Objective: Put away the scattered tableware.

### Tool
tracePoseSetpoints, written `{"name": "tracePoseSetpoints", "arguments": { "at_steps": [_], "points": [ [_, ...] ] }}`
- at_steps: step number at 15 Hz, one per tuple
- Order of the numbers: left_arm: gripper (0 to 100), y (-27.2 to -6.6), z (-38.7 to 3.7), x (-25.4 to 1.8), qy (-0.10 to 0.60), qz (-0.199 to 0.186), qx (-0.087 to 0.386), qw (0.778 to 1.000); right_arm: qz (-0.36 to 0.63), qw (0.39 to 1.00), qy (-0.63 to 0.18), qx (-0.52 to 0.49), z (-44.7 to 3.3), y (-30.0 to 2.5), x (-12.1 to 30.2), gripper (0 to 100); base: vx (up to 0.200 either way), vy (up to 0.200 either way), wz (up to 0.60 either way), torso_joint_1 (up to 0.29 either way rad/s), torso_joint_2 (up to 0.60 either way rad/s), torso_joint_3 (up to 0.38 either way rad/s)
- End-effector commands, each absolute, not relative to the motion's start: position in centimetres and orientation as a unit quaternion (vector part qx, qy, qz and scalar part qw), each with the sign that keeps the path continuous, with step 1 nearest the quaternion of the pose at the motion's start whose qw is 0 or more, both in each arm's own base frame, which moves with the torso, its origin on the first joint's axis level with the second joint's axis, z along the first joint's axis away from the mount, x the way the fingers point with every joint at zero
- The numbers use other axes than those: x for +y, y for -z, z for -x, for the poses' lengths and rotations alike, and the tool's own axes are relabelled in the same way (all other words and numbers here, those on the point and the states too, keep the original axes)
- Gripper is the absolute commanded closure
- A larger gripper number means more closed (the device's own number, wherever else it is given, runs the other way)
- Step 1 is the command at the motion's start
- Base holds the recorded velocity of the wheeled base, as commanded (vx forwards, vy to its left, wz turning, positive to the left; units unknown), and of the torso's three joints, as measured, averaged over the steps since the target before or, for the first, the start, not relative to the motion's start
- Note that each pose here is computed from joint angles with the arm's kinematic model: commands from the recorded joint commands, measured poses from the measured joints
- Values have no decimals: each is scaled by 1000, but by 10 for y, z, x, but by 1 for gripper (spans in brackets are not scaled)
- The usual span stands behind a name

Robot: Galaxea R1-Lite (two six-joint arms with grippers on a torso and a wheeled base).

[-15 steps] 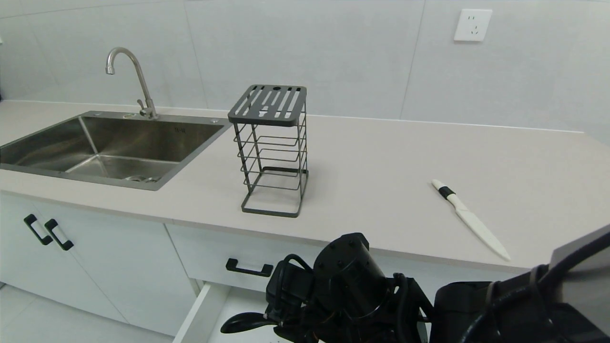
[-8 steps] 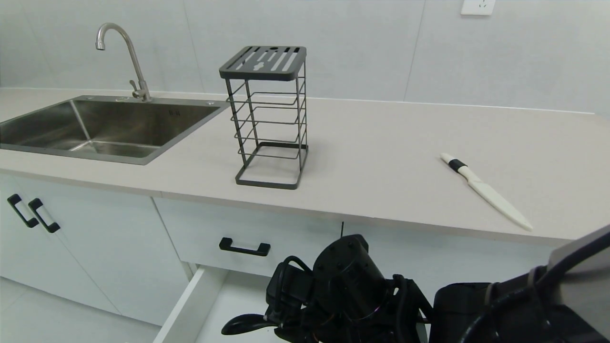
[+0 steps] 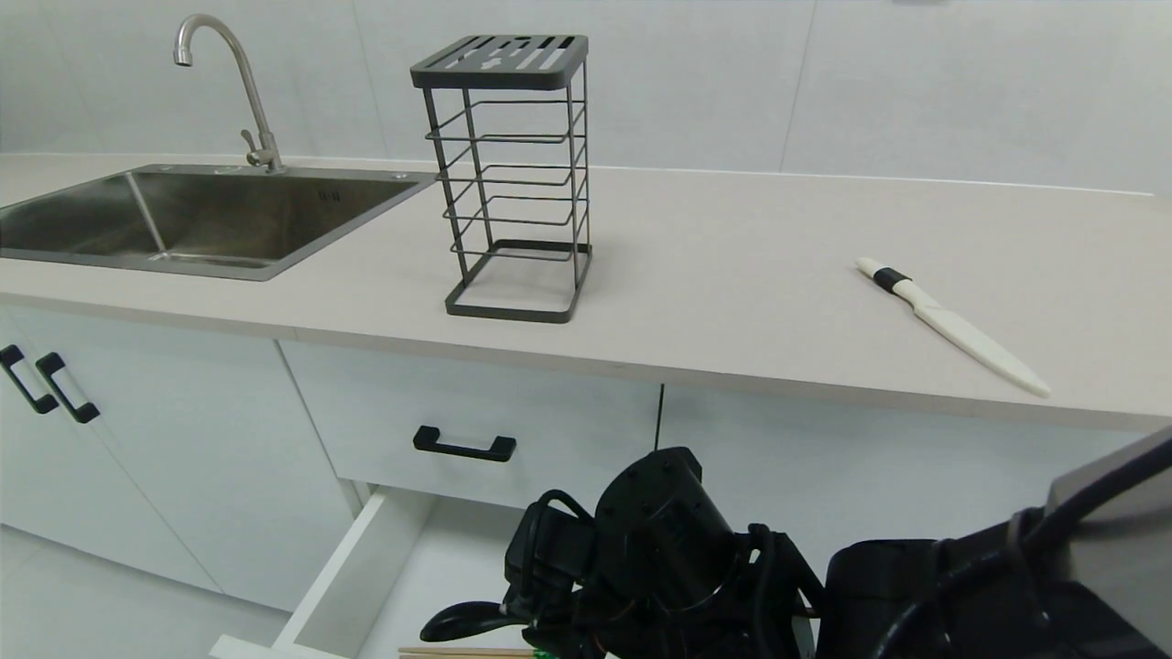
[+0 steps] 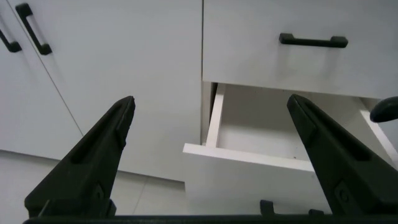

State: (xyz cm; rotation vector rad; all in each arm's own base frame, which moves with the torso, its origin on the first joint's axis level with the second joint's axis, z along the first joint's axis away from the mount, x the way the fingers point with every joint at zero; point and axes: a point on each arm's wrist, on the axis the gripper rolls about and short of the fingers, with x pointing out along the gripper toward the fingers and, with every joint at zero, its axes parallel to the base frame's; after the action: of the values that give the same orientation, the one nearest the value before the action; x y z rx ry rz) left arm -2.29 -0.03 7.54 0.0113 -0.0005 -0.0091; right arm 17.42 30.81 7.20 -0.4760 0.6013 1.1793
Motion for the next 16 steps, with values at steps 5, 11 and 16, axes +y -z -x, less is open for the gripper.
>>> {"name": "tracePoseSetpoints", "arguments": {
  "at_steps": [5,11,16],
  "points": [
    [0,-75,23,0,5,-6,1,1000,218,767,-533,283,-202,-52,337,100,0,0,0,-2,10,7],
    [0,-75,23,0,5,-5,1,1000,225,762,-525,305,-212,-27,343,100,0,0,0,0,0,0],
    [0,-75,23,0,4,-5,1,1000,227,762,-520,312,-225,-11,357,100,0,0,0,0,0,0]
  ]
}}
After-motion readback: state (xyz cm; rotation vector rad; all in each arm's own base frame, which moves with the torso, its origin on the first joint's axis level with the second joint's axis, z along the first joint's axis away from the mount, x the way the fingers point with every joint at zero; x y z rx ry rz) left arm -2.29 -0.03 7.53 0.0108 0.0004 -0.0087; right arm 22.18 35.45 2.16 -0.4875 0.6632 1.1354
